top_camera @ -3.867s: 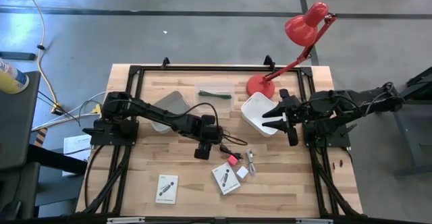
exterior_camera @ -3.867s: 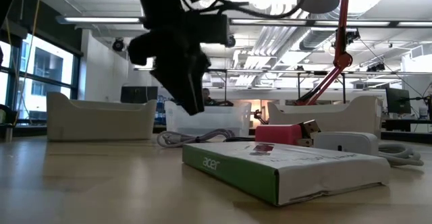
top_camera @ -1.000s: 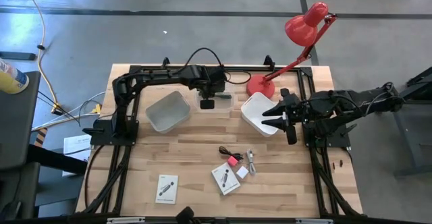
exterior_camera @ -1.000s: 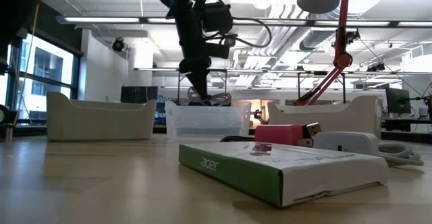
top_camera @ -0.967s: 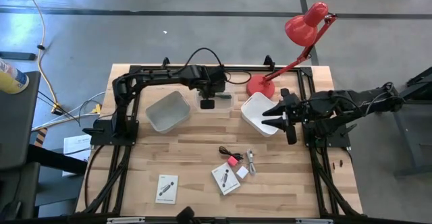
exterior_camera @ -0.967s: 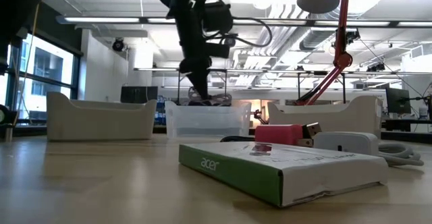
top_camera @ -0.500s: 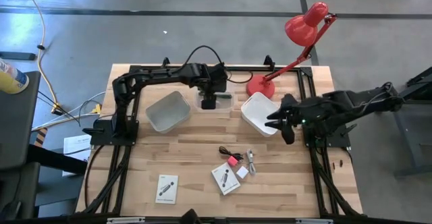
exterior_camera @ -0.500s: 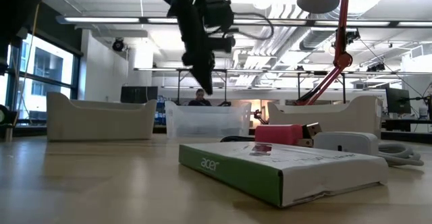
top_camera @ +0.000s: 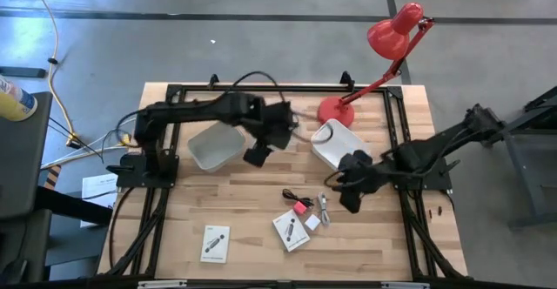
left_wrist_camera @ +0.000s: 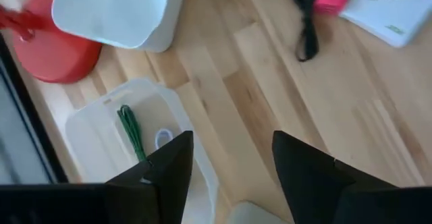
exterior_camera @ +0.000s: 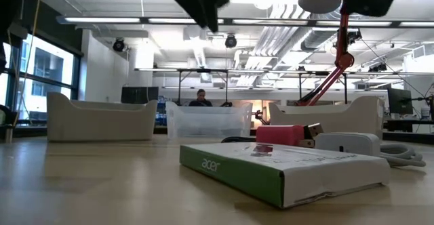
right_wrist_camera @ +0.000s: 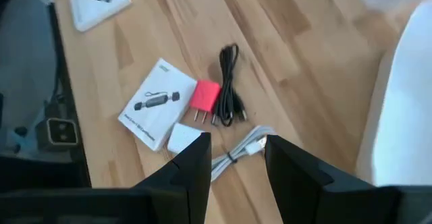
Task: Pick and place items into bin
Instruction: Put the white charger cable into the transparent bin
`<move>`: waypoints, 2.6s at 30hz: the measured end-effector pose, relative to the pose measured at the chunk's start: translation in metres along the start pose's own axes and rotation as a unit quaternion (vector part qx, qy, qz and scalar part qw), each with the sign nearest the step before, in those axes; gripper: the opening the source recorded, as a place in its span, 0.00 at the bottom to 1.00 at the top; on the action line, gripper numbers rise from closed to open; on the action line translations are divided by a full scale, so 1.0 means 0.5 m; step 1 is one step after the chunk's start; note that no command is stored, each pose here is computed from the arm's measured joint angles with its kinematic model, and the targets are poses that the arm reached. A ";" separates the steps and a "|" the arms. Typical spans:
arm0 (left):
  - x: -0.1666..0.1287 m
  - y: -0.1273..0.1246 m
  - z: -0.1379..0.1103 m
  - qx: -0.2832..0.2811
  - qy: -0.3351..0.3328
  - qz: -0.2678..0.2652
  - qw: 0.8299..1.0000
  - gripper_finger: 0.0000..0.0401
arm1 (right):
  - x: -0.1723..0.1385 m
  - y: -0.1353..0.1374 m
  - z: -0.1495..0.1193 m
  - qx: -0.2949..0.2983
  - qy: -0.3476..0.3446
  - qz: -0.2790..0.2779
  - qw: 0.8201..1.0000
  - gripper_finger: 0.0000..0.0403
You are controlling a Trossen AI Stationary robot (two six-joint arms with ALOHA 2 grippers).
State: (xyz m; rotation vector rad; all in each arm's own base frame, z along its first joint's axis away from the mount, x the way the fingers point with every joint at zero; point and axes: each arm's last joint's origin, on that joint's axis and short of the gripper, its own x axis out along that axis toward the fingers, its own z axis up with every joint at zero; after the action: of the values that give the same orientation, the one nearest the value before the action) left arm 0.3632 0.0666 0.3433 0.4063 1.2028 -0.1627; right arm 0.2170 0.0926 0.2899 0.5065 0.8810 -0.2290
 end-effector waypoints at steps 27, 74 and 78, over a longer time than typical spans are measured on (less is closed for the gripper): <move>-0.155 -0.192 -0.017 0.079 0.101 0.154 0.980 0.43 | 0.251 0.053 -0.098 0.314 0.124 -0.137 0.931 0.32; -0.204 -0.207 -0.088 0.004 0.091 0.209 0.974 0.43 | 0.329 0.019 -0.104 0.257 0.127 -0.194 0.938 0.14; -0.204 -0.207 -0.088 0.000 0.090 0.209 0.974 0.43 | 0.329 0.019 -0.103 0.257 0.127 -0.194 0.938 0.11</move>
State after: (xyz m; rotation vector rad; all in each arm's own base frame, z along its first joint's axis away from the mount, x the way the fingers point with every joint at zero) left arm 0.2534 -0.0204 0.4024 0.6762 1.2669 0.2429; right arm 0.2880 0.1294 0.1368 0.8589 1.1768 -0.7825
